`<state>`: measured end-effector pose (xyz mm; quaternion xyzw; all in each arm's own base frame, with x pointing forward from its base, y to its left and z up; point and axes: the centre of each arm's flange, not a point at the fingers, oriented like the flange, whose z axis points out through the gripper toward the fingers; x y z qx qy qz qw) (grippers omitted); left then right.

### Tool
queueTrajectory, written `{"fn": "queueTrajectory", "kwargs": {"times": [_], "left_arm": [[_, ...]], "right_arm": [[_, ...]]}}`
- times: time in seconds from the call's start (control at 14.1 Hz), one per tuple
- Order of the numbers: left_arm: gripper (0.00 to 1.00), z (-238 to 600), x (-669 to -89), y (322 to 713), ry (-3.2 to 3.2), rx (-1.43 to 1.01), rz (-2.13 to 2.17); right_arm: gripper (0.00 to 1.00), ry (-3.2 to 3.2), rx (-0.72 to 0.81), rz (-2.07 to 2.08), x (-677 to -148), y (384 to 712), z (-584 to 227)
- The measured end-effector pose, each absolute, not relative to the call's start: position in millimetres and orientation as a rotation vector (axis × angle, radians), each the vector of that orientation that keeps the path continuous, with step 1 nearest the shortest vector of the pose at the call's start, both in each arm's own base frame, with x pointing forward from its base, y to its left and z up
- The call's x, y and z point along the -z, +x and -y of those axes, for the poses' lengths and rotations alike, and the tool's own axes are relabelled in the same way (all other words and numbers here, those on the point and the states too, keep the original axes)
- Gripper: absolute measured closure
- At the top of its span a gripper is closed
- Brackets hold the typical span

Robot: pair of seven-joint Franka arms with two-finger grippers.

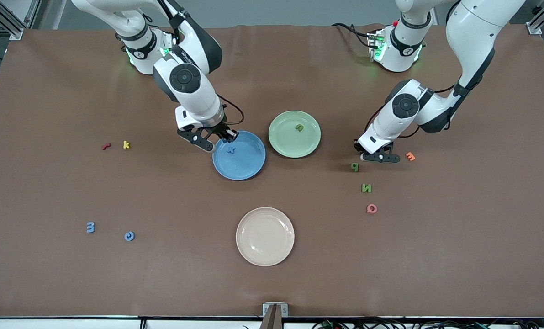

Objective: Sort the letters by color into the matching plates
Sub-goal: 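Carry the blue a to the blue plate and open the right gripper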

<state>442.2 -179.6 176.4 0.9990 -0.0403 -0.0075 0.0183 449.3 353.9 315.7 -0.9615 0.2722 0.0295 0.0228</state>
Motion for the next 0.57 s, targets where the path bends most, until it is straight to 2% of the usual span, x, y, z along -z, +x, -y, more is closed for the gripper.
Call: {"fn": "queueTrajectory", "kwargs": {"times": [0.28,0.42,0.57], "left_arm": [[0.32,179.9,-178.2,445.3,3.101,0.014,0.123],[0.3,178.9,-176.6,443.7,3.112,0.036,0.124],[0.3,178.8,-174.3,440.7,3.128,0.07,0.128]], "right_arm": [[0.69,-2.977,-0.046,-0.855,-297.8,456.8,-351.0],[0.69,-2.973,-0.043,-0.868,-282.0,464.6,-344.3],[0.56,-2.975,-0.051,-0.879,-272.0,468.1,-342.0]]}}
